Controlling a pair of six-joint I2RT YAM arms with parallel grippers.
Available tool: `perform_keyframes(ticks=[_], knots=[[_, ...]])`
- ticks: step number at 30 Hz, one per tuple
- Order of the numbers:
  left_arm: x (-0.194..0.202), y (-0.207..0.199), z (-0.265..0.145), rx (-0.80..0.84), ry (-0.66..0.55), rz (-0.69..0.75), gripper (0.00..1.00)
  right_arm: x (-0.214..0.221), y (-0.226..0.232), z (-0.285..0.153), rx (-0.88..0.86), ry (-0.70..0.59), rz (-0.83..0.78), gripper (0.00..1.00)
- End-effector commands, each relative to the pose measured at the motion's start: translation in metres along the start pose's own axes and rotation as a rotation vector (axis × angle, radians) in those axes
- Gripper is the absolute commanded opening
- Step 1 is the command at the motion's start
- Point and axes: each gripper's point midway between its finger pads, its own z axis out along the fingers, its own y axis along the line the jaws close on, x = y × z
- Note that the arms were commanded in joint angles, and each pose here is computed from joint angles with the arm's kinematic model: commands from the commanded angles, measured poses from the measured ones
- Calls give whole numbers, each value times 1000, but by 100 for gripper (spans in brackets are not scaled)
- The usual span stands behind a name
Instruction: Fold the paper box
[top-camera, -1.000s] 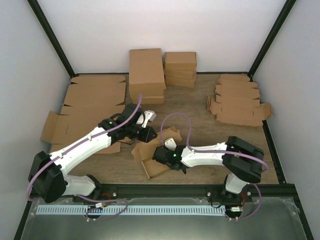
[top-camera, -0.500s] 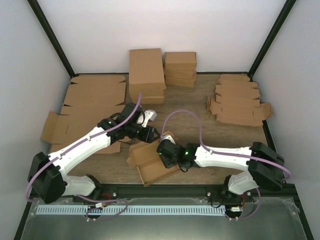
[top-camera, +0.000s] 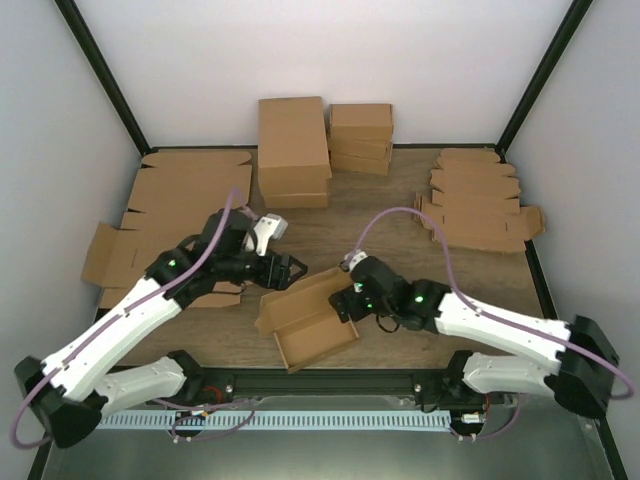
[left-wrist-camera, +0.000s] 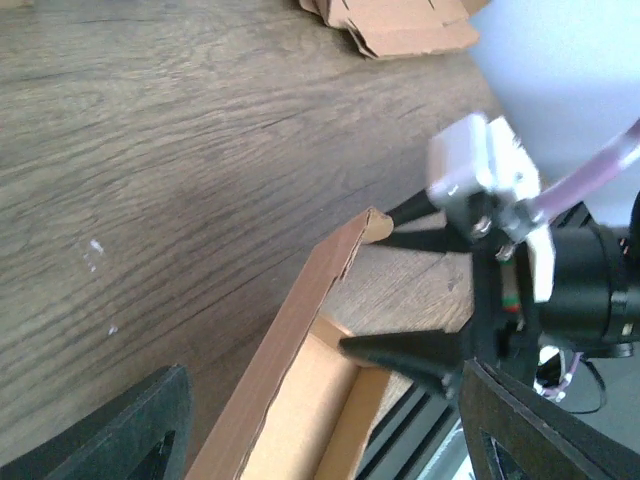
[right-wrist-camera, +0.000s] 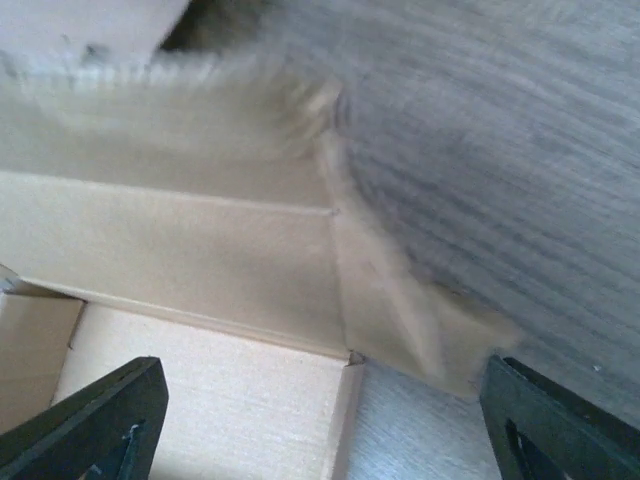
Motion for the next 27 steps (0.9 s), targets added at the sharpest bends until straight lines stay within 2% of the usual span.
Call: perform_keyframes(ticks=[1,3,7,14,22,27], knots=[[18,14,-31,-107,-4,-66,78,-32,2,-33,-138,-153,-72,94],[28,18,-41,-129,-14,-105,79,-44,-3,-46,-168,-213,-94,99],[51,25,-52,-129,-21,-194,80,-61,-8,-55,-196,-259,-167,100],[86,30,-49,-80,1,-297,75,-71,-4,-38,-187,-219,-281,98],[107,41,-34,-88,39,-338,73,-68,-5,-6,-178,-75,-363,84],[119,46,-29,-86,49,-380,69,-61,-6,-3,-189,-19,-349,69]])
